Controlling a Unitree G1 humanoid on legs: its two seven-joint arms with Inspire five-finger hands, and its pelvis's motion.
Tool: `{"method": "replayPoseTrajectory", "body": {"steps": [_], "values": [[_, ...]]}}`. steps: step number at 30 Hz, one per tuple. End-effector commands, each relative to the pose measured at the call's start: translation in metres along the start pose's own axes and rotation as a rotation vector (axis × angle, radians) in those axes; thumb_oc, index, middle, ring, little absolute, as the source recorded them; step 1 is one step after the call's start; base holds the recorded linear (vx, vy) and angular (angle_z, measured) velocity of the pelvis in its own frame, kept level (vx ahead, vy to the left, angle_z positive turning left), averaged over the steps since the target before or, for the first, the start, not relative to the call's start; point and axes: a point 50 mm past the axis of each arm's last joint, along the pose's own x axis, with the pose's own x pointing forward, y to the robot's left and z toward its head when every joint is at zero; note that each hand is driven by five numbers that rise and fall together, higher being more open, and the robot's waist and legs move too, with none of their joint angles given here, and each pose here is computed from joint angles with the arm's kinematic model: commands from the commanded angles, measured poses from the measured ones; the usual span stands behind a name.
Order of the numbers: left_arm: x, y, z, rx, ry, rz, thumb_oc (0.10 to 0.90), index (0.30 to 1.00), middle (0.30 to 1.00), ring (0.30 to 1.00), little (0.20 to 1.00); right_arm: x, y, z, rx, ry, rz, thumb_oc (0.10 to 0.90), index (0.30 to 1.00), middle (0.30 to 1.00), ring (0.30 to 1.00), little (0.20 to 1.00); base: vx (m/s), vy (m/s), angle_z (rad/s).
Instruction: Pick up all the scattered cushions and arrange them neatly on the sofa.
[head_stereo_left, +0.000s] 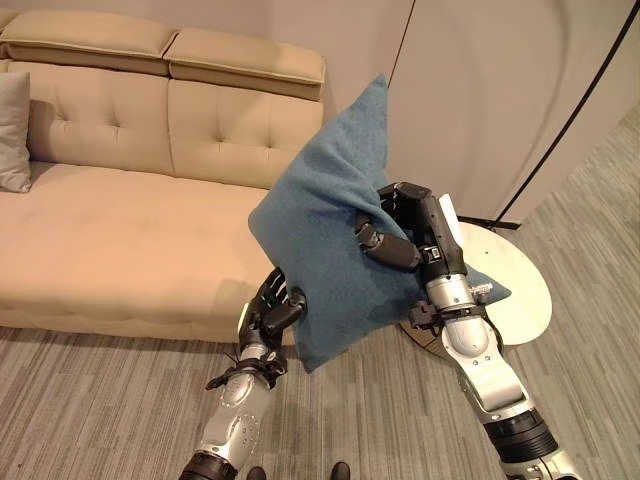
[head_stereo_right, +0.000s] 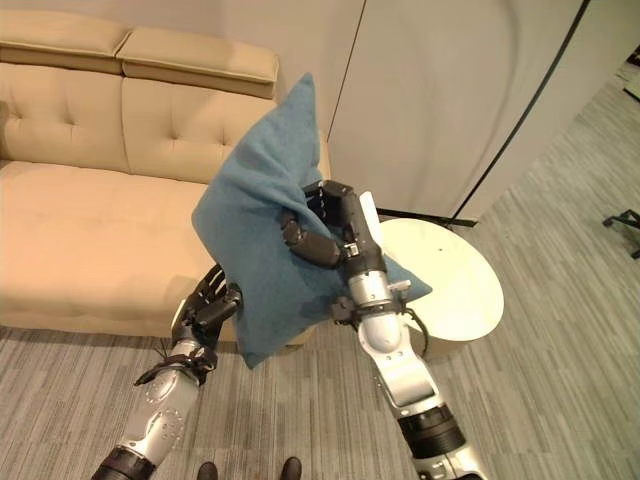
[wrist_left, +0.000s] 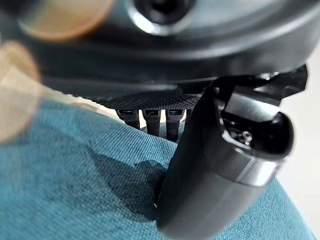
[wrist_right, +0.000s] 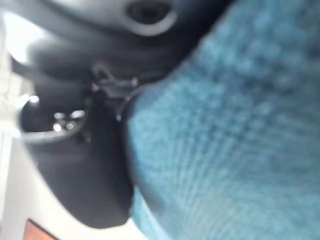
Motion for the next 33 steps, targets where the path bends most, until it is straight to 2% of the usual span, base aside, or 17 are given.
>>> {"method": "replayPoseTrajectory", "body": {"steps": [1,8,21,24,29,33], "values": [[0.009,-0.086,0.029,-0.047,-0.174,-0.358,0.400,0.300,0.300,0.300,0.300,0.016,-0.009,0.115,0.247,-0.656,-0.109,0.400,0.300,0.300,0.300,0.300,0.01,-0.011,-0.09],[0.007,-0.070,0.030,-0.002,-0.179,-0.343,0.400,0.300,0.300,0.300,0.300,0.011,-0.018,0.092,0.196,-0.554,-0.112,0.400,0.300,0.300,0.300,0.300,0.00,-0.011,-0.01],[-0.015,-0.005,0.018,0.116,-0.118,-0.218,0.400,0.300,0.300,0.300,0.300,-0.021,-0.033,0.020,0.097,-0.202,-0.103,0.400,0.300,0.300,0.300,0.300,-0.05,-0.063,0.12],[-0.020,0.010,0.021,0.141,-0.122,-0.188,0.400,0.300,0.300,0.300,0.300,-0.023,-0.034,0.016,0.099,-0.186,-0.099,0.400,0.300,0.300,0.300,0.300,-0.17,-0.112,0.56],[-0.022,0.011,0.019,0.111,-0.116,-0.189,0.400,0.300,0.300,0.300,0.300,-0.029,-0.044,0.008,0.076,-0.142,-0.107,0.400,0.300,0.300,0.300,0.300,-0.16,-0.042,0.97],[-0.029,0.023,0.014,0.112,-0.088,-0.166,0.400,0.300,0.300,0.300,0.300,-0.036,-0.049,0.001,0.076,-0.096,-0.105,0.400,0.300,0.300,0.300,0.300,-0.01,0.051,1.01]]}}
